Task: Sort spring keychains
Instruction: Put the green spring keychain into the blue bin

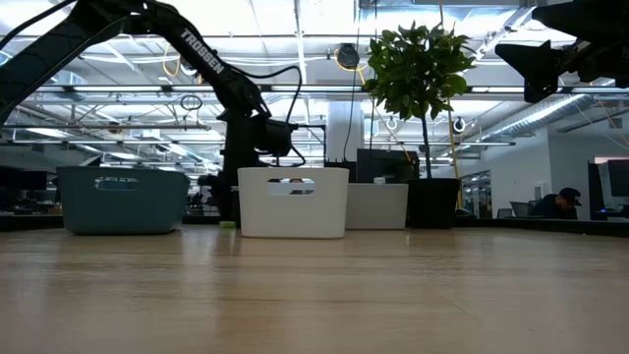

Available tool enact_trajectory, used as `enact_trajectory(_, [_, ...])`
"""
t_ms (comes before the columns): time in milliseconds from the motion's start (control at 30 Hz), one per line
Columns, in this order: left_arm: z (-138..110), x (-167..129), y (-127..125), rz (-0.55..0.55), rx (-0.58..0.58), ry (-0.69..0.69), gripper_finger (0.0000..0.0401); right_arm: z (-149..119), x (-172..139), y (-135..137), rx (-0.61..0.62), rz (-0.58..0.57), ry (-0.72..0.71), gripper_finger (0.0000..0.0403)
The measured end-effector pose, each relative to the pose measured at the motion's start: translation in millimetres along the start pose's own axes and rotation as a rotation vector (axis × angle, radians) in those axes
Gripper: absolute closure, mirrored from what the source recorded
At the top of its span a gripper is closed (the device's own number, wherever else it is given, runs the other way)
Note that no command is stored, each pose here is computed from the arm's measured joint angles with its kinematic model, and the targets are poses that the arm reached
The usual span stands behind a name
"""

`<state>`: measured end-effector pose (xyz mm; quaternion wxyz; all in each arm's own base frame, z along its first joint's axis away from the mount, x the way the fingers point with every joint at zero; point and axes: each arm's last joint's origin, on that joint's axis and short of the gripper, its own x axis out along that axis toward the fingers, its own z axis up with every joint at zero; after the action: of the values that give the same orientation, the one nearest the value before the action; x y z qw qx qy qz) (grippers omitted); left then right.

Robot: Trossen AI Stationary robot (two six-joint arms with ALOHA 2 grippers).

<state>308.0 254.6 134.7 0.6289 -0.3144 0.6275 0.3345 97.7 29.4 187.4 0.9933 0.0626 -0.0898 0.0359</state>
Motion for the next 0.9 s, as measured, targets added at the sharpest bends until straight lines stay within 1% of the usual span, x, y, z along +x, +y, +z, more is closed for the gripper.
enact_trajectory(233, [-2.8,-3.0,-6.1,-0.037,0.051,0.009,0.0362,0.0,0.0,0.0,0.000,0.000,0.000,0.0135])
enact_trajectory(267, [-4.6,-4.6,-8.2,-0.037,0.067,0.015,0.0377,0.0,0.0,0.0,0.000,0.000,0.000,0.0135])
enact_trajectory(300, [-6.8,-7.4,-10.4,-0.033,0.083,0.018,0.0384,0.0,0.0,0.0,0.000,0.000,0.000,0.0135])
enact_trajectory(433, [-20.4,-22.3,-22.2,-0.040,0.138,0.047,0.0380,0.0,0.0,0.0,0.000,0.000,0.000,0.0135])
enact_trajectory(533, [-33.2,-49.0,-33.5,-0.059,0.186,0.021,0.0386,0.0,0.0,0.0,0.000,0.000,0.000,0.0135])
enact_trajectory(667, [-51.0,-73.6,-46.6,-0.056,0.231,0.002,0.0386,0.0,0.0,0.0,0.000,0.000,0.000,0.0135])
enact_trajectory(767, [-71.1,-98.5,-58.6,-0.061,0.286,-0.018,0.0386,0.0,0.0,0.0,0.000,0.000,0.000,0.0135])
enact_trajectory(900, [-102.6,-125.0,-76.0,-0.037,0.369,-0.034,0.0386,0.0,0.0,0.0,0.000,0.000,0.000,0.0135])
